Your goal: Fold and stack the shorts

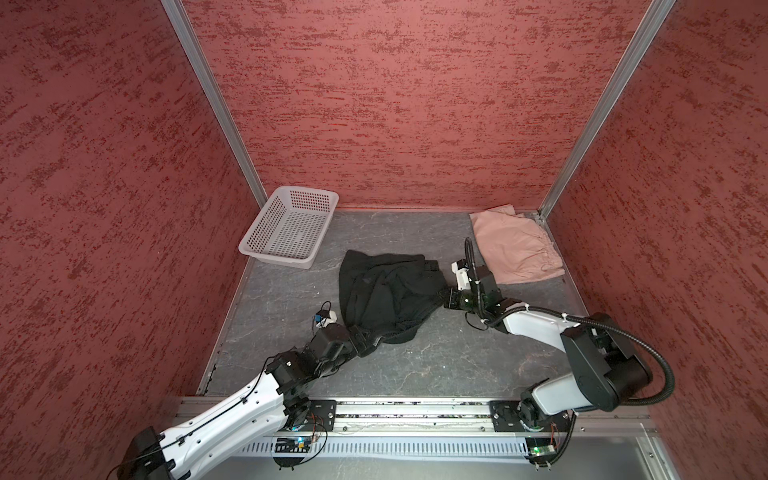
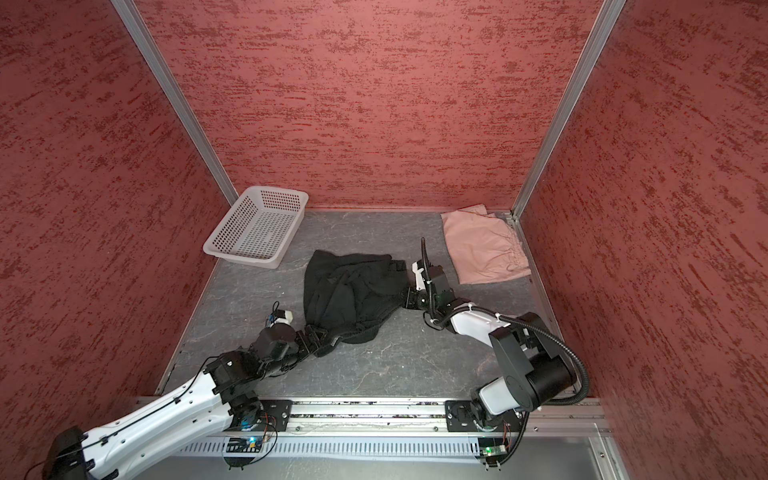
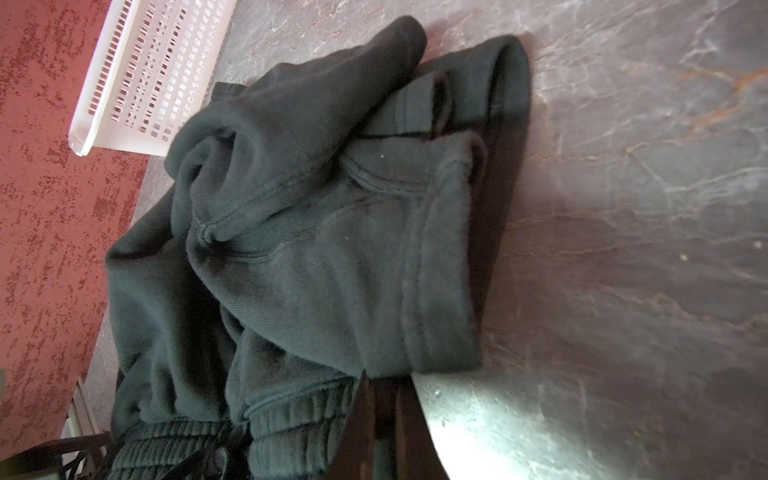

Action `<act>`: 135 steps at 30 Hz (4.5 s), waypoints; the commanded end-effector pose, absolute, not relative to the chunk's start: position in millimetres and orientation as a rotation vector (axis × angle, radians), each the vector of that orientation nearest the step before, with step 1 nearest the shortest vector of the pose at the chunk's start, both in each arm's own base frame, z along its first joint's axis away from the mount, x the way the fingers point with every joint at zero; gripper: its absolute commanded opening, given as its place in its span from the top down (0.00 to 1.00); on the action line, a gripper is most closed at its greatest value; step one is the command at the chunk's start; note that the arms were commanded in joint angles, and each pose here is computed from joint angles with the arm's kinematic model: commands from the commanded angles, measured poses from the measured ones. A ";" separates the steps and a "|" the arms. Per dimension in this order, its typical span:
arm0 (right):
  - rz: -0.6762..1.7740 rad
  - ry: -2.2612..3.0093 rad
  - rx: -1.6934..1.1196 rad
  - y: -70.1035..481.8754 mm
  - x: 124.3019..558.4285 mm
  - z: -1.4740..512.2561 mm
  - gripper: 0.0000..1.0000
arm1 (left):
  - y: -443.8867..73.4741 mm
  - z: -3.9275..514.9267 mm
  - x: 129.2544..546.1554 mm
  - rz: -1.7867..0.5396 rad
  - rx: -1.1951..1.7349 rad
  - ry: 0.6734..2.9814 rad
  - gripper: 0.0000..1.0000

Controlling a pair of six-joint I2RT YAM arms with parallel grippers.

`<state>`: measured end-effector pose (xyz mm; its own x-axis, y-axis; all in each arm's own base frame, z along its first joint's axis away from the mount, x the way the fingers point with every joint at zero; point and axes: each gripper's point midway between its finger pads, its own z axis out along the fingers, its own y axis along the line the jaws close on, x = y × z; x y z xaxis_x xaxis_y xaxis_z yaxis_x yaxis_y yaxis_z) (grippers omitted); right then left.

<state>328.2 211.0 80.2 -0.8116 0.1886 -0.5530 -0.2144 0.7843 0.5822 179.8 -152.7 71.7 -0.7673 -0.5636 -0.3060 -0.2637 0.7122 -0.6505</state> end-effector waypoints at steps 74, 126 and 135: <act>0.907 2.275 0.030 185.8 303.3 198.5 1.00 | -164.7 161.7 177.5 -0.723 -0.194 2.635 1.00; 0.692 1.576 -0.203 121.1 499.5 484.3 1.00 | -139.0 435.8 484.9 -0.732 0.184 1.980 1.00; 0.750 1.641 -0.148 110.8 403.1 367.3 1.00 | -133.8 319.6 411.7 -0.849 0.057 2.134 1.00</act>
<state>421.5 123.5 353.8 -0.3430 0.2833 -0.8956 -0.4753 0.7700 0.4256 422.6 -144.2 321.7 -0.7031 -0.1829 -0.6872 0.3251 0.7768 -0.5394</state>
